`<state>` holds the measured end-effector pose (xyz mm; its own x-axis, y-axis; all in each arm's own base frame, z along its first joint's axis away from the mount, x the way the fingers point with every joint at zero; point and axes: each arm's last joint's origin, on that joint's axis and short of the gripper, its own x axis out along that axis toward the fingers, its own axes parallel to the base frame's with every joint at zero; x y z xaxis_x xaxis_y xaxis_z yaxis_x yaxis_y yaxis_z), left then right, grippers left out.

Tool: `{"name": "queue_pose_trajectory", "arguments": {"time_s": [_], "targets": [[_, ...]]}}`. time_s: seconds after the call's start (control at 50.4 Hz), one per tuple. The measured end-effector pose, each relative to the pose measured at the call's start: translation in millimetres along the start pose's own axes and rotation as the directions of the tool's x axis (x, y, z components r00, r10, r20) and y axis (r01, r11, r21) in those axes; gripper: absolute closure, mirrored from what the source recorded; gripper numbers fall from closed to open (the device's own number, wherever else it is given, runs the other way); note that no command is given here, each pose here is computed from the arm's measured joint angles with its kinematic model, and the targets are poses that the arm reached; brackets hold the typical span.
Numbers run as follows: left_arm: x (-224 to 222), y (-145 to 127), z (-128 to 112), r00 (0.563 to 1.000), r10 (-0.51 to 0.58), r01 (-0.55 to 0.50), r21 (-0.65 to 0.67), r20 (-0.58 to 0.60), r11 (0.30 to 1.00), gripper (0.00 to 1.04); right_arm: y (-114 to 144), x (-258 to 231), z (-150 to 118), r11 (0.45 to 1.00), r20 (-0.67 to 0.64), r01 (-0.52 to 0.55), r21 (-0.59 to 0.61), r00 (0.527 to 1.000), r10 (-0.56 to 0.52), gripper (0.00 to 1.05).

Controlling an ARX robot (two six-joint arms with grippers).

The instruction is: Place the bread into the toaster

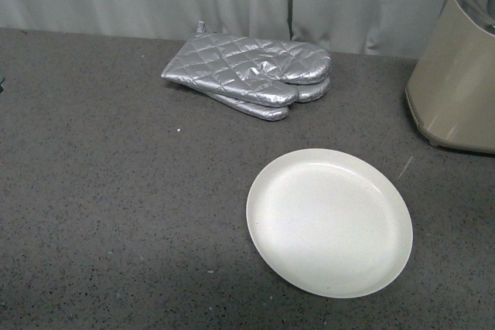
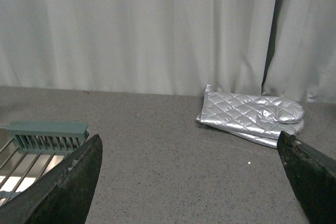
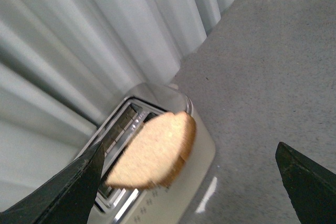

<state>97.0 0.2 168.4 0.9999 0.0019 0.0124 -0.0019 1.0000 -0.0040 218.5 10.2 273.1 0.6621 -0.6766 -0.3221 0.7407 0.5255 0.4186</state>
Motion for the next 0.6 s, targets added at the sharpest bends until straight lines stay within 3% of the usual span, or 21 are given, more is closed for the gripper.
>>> {"name": "queue_pose_trajectory", "arguments": {"time_s": [0.139,0.198,0.258,0.317,0.357,0.417,0.595], "targets": [[0.0,0.0,0.1,1.0,0.0,0.0,0.0,0.0,1.0,0.07,-72.3,-54.8,-17.6,0.983,-0.059,-0.094,-0.156,0.995,0.086,0.09],[0.0,0.0,0.0,1.0,0.0,0.0,0.0,0.0,1.0,0.07,-88.5,-62.0,-24.2,0.959,-0.11,-0.254,-0.129,0.964,0.241,0.16],[0.0,0.0,0.2,1.0,0.0,0.0,0.0,0.001,1.0,0.07,-101.0,-65.9,-37.1,0.822,-0.151,-0.554,-0.128,0.83,0.536,0.26],[0.0,0.0,0.1,1.0,0.0,0.0,0.0,0.0,1.0,0.07,-111.8,-66.1,-51.0,0.653,-0.113,-0.719,-0.239,0.688,0.717,0.39],[0.0,0.0,0.1,1.0,0.0,0.0,0.0,0.0,1.0,0.07,-118.1,-62.4,-61.0,0.593,-0.111,-0.739,-0.32,0.65,0.751,0.46],[0.0,0.0,0.0,1.0,0.0,0.0,0.0,0.0,1.0,0.07,-127.8,-53.4,-77.1,0.56,-0.122,-0.721,-0.408,0.651,0.749,0.57],[0.0,0.0,0.1,1.0,0.0,0.0,0.0,0.0,1.0,0.07,-133.6,-47.0,-78.8,0.527,-0.119,-0.694,-0.491,0.652,0.749,0.88]]}}
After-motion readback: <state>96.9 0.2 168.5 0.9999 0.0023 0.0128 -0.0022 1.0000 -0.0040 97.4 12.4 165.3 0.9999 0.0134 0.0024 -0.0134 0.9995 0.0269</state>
